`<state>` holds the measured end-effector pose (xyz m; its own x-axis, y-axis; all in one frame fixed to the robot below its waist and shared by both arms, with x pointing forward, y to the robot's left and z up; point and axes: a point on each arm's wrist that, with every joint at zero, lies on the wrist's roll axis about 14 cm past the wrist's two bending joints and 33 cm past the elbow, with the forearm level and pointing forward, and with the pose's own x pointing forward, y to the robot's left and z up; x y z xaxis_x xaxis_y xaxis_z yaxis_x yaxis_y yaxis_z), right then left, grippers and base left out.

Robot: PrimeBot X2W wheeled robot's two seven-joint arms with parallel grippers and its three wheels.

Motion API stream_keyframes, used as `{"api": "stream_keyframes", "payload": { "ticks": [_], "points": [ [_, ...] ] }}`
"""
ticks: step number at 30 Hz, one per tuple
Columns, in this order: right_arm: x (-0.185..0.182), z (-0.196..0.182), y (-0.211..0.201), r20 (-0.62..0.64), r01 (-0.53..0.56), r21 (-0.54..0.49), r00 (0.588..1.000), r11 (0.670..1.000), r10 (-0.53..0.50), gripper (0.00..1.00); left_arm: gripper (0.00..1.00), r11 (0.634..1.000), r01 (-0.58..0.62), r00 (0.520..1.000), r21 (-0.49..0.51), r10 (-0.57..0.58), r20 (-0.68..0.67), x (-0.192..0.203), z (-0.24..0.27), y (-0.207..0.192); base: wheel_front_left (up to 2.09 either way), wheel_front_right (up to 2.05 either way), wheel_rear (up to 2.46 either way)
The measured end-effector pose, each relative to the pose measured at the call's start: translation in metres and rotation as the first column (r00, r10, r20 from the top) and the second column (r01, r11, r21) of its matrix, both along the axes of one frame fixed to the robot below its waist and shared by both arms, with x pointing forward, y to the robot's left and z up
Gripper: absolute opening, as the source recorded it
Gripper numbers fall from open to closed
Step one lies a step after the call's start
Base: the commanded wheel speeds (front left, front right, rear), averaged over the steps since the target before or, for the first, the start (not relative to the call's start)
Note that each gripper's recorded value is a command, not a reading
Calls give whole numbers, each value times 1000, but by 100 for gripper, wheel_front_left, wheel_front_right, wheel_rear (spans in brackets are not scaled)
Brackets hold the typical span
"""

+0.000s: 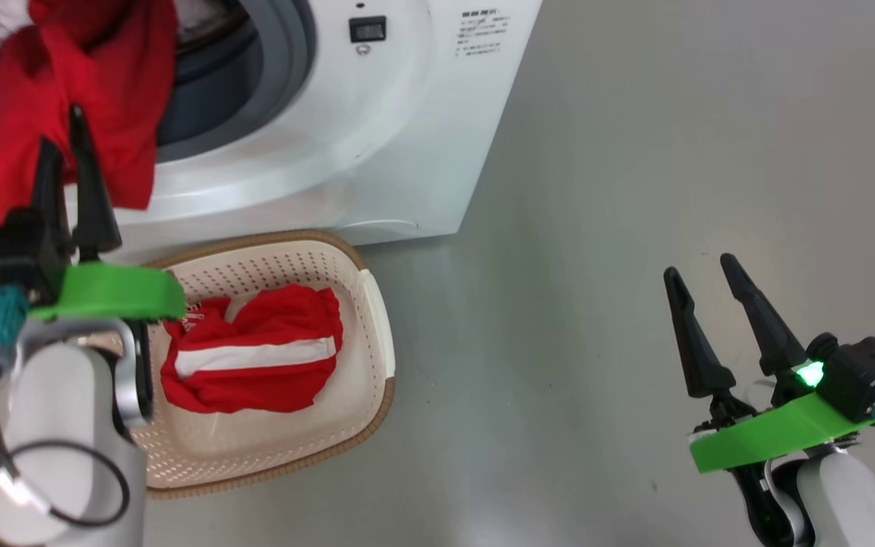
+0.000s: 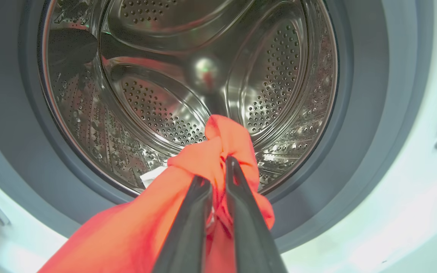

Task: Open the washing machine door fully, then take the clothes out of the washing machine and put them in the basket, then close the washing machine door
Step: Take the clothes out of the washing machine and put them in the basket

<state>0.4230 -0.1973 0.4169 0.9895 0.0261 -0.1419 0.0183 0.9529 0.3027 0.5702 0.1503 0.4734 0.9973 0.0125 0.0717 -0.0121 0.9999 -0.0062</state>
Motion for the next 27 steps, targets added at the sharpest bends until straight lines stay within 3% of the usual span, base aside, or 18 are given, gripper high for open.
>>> {"api": "stream_keyframes", "payload": {
  "ticks": [14, 22, 27],
  "points": [
    [-7, 5, 1, 7, -5, -3, 1000, 1000, 5, 100, 0, 997, -59, 986, -45, 66, 154, -44, 51, 23, 0, 0, 0],
    [-5, 2, 4, 2, -14, 0, 1000, 1000, 14, 100, 0, 996, -76, 933, -51, 89, 349, -61, 114, 26, 0, 0, 0],
    [-4, -1, 4, -5, -15, -1, 1000, 1000, 15, 100, 0, 996, -78, 917, -47, 90, 389, -66, 125, 21, 0, 0, 0]
  ]
}}
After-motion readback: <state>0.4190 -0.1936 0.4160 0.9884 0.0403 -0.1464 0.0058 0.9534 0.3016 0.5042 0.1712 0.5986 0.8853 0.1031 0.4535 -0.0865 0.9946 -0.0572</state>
